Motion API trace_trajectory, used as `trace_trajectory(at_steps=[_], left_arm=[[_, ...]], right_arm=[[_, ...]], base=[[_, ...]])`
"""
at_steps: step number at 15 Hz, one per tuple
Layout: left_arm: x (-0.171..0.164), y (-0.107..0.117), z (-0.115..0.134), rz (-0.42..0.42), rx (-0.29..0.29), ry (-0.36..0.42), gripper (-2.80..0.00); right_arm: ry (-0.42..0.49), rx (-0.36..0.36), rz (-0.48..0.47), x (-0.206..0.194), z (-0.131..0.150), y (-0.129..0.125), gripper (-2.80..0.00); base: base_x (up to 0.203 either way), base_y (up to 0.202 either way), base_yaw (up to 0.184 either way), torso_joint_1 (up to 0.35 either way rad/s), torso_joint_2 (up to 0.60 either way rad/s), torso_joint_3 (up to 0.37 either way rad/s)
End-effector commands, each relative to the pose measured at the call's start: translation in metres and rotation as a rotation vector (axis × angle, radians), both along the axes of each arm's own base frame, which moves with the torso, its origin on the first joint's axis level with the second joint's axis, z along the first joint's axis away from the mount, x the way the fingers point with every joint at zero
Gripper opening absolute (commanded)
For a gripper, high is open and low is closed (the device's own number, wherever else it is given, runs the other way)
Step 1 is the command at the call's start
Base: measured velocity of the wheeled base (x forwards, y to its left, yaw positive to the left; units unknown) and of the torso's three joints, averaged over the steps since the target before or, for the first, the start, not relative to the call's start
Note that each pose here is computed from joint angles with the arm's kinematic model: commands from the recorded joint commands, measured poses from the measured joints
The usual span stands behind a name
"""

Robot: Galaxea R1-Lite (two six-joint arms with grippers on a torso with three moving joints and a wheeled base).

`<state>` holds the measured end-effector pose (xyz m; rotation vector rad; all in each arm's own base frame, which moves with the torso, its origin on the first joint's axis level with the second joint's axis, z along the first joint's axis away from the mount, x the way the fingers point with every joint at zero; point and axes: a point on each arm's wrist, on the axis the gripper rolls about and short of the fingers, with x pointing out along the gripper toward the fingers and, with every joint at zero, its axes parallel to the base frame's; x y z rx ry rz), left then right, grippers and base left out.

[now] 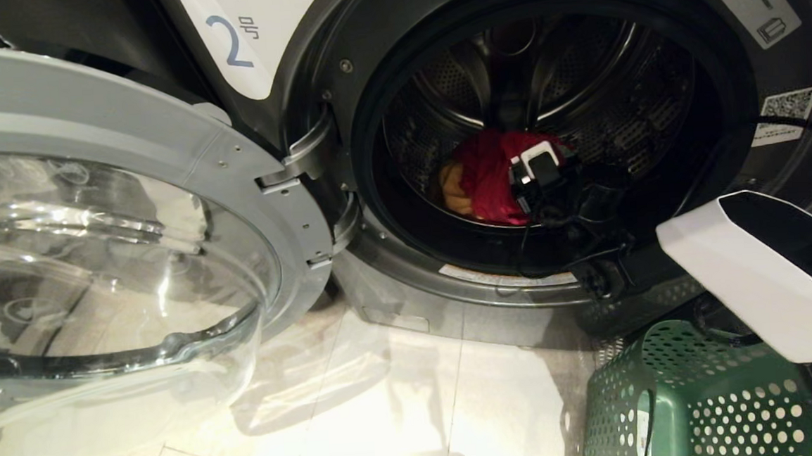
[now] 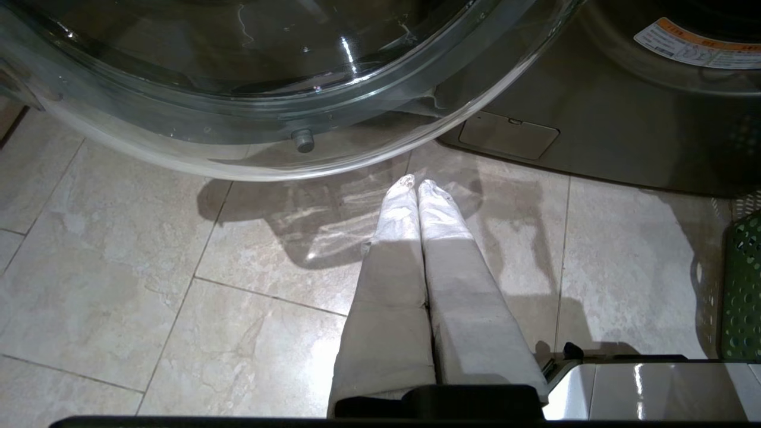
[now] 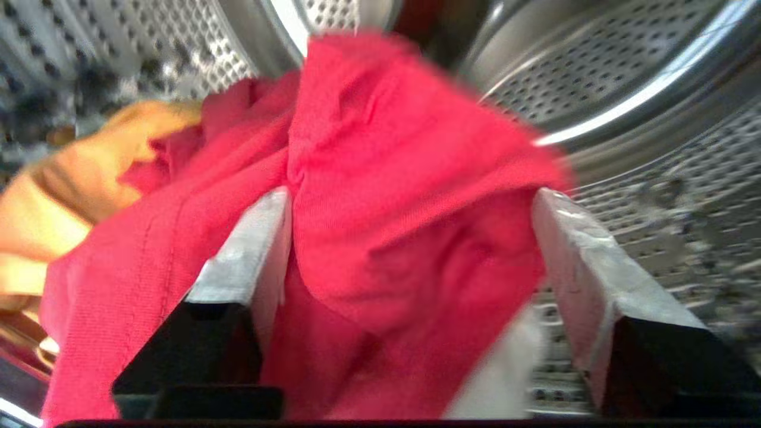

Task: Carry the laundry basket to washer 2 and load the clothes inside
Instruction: Place the clothes into the washing machine

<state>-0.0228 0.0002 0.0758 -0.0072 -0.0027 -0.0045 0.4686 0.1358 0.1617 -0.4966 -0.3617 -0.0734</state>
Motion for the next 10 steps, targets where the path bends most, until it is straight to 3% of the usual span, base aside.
trace_trajectory(at_steps=[1,7,10], left_arm=[[0.000,0.000,0.000,0.000,0.000,0.003,-2.80],[0.000,0.000,0.000,0.000,0.000,0.003,-2.80],[0.000,0.000,0.000,0.000,0.000,0.003,-2.80]], right_arm=[[-0.024,0.021,0.020,-0.025,0.028,0.001,0.00],[0.115,0.039,0.087,-0.099,0.035,-0.002,0.00],[0.143,0.055,0.135,-0.141,0.043,0.000,0.00]], base=[[0.000,0.000,0.000,0.000,0.00,0.000],[0.000,0.000,0.000,0.000,0.00,0.000],[0.000,0.000,0.000,0.000,0.00,0.000]])
